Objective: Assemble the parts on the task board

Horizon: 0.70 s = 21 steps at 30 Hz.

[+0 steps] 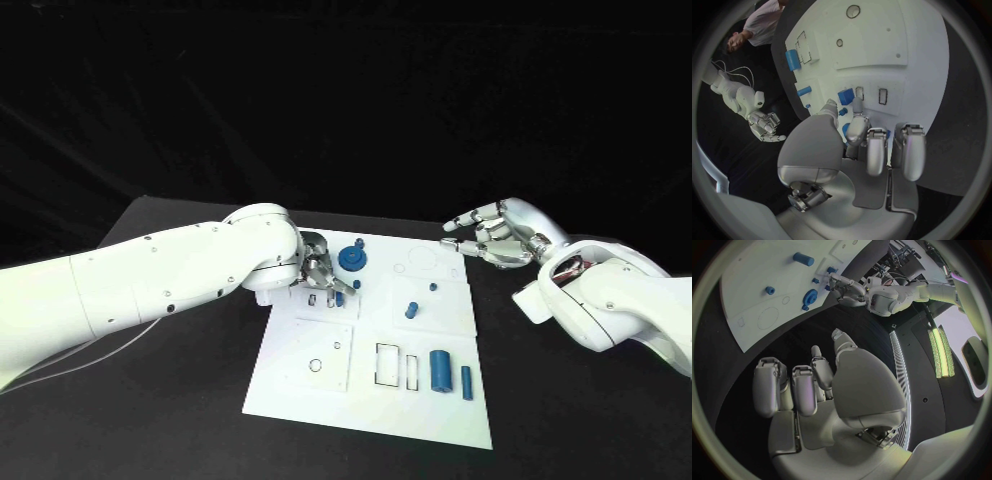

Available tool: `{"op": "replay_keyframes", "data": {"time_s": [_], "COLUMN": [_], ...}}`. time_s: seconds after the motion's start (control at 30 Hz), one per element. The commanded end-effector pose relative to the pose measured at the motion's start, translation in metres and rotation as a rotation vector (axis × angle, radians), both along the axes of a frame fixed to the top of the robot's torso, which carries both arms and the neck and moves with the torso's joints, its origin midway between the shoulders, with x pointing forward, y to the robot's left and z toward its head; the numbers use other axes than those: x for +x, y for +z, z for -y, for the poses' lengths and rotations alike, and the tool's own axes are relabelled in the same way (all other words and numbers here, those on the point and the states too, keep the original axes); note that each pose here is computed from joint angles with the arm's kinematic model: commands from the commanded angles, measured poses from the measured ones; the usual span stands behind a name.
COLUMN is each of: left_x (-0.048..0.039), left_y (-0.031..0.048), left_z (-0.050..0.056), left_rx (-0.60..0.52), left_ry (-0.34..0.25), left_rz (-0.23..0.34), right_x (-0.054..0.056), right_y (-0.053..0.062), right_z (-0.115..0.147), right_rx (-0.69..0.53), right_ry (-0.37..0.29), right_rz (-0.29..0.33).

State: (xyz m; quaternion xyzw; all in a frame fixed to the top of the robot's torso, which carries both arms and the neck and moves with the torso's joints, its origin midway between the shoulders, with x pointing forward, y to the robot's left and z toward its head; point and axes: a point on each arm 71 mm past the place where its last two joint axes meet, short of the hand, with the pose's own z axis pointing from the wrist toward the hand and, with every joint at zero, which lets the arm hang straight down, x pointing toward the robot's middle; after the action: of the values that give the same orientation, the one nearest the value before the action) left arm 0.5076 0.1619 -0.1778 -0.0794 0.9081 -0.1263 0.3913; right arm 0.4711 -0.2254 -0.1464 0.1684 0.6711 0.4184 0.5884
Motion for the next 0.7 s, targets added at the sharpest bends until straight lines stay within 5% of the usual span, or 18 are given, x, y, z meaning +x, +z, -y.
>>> {"op": "replay_keyframes", "data": {"time_s": [0.03, 0.7], "left_x": [-0.0006, -0.0003], "left_y": [0.0000, -0.0018], "left_z": [0.0007, 0.0029], "left_rx": [0.022, 0.021], "left_ry": [-0.002, -0.013], "left_rz": [-0.022, -0.035], "right_x": [-0.0005, 0.0001], "right_y": [-0.0007, -0.0011], "right_z": [-0.0015, -0.0035], "right_rx": [-0.008, -0.014], "right_ry": [0.013, 0.016], "right_rz": [-0.007, -0.009]}}
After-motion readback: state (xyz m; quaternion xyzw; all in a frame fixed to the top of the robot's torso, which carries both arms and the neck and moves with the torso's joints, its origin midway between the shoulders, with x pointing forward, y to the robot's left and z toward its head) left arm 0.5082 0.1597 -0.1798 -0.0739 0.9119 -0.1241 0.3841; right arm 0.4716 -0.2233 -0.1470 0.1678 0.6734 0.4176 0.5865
